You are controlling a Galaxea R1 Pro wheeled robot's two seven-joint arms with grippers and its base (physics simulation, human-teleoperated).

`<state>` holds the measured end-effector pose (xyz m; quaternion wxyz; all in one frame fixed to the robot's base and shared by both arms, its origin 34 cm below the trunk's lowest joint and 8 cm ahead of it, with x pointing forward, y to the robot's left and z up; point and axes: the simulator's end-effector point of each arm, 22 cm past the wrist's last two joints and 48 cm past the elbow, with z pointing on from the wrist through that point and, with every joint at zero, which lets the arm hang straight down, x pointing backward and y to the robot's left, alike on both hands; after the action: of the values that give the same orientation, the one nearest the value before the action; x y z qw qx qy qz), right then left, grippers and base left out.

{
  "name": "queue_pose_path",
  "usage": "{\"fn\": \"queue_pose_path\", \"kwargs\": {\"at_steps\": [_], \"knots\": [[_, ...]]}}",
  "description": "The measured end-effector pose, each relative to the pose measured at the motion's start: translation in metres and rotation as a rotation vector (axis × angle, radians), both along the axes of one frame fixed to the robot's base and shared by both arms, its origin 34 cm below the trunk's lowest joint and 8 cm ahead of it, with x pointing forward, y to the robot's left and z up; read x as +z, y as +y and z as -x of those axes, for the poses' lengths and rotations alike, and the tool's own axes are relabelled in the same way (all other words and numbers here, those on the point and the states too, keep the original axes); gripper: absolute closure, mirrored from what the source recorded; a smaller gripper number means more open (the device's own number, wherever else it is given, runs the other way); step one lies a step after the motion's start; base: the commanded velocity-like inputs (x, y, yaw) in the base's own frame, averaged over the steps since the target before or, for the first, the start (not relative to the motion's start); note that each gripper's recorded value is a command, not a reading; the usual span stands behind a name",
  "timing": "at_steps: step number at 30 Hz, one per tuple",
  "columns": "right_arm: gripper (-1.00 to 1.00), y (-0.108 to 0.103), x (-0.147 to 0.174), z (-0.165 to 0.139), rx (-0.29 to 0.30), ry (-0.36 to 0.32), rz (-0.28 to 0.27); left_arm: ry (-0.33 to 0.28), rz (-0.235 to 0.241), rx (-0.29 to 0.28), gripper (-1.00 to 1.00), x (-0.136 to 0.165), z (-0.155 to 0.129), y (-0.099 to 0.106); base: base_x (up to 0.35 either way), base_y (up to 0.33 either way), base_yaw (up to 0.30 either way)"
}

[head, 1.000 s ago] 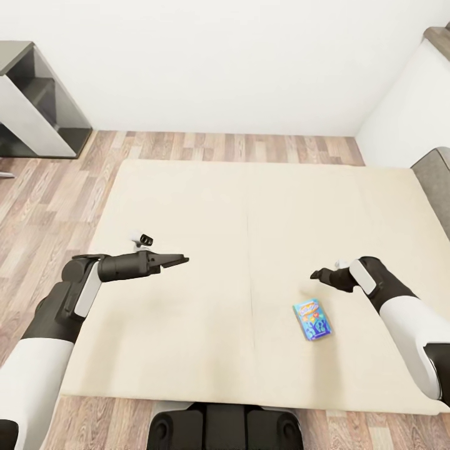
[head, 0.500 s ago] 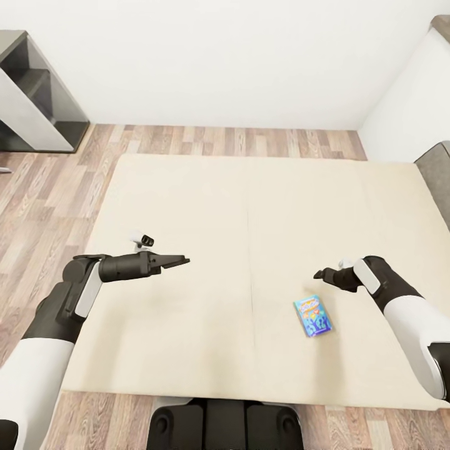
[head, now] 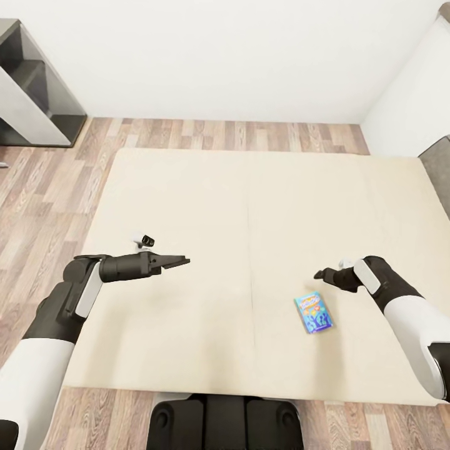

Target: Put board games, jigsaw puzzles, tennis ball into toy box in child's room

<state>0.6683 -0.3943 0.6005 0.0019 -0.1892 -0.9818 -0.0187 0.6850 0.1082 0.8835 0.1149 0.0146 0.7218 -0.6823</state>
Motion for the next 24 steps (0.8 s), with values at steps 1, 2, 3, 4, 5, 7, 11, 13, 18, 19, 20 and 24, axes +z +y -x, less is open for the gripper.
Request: {"fn": "queue_pose_path", "kwargs": {"at_steps": [1, 2, 3, 4, 5, 7, 11, 13, 18, 19, 20, 24], "knots": [[-1.00, 0.000, -0.001, 0.001, 0.000, 0.002, 0.000, 0.002, 0.000, 0.000, -1.00, -0.001, 0.000, 0.000, 0.000, 0.000, 0.000], [-1.00, 0.000, -0.002, 0.001, 0.000, 0.003, 0.001, 0.003, -0.001, 0.000, -1.00, -0.002, 0.000, 0.000, 0.000, 0.000, 0.000], [-1.00, -0.001, -0.003, 0.002, 0.000, 0.005, 0.001, 0.005, -0.001, 0.000, -1.00, -0.003, 0.001, 0.000, 0.000, 0.000, 0.000], [-1.00, -0.001, -0.004, 0.003, 0.000, 0.007, 0.001, 0.007, -0.002, 0.000, -1.00, -0.004, 0.001, 0.000, 0.000, 0.000, 0.000], [-1.00, -0.001, -0.004, 0.003, 0.000, 0.008, 0.001, 0.009, -0.003, 0.000, -1.00, -0.005, 0.001, 0.000, 0.000, 0.000, 0.000], [-1.00, -0.001, -0.006, 0.005, 0.000, 0.011, 0.002, 0.012, -0.004, 0.000, -1.00, -0.008, 0.001, 0.000, 0.000, 0.000, 0.000], [-1.00, -0.006, -0.009, 0.008, -0.003, 0.018, 0.009, 0.019, -0.005, 0.000, -1.00, -0.012, 0.002, 0.000, 0.000, 0.000, 0.000], [-1.00, -0.012, -0.009, 0.009, -0.006, 0.021, 0.015, 0.023, -0.005, -0.001, -1.00, -0.014, 0.003, 0.000, 0.000, 0.000, 0.000], [-1.00, -0.019, -0.013, 0.013, -0.009, 0.029, 0.023, 0.031, -0.006, -0.001, -1.00, -0.018, 0.004, 0.000, 0.000, 0.000, 0.000], [-1.00, -0.019, -0.013, 0.014, -0.010, 0.031, 0.024, 0.032, -0.006, -0.001, -1.00, -0.019, 0.004, 0.000, 0.000, 0.000, 0.000], [-1.00, -0.020, -0.014, 0.015, -0.010, 0.033, 0.024, 0.034, -0.006, -0.001, -1.00, -0.020, 0.004, 0.000, 0.000, 0.000, 0.000], [-1.00, -0.020, -0.017, 0.017, -0.011, 0.038, 0.023, 0.041, -0.005, -0.001, -1.00, -0.024, 0.005, 0.000, 0.000, 0.000, 0.000]]}}
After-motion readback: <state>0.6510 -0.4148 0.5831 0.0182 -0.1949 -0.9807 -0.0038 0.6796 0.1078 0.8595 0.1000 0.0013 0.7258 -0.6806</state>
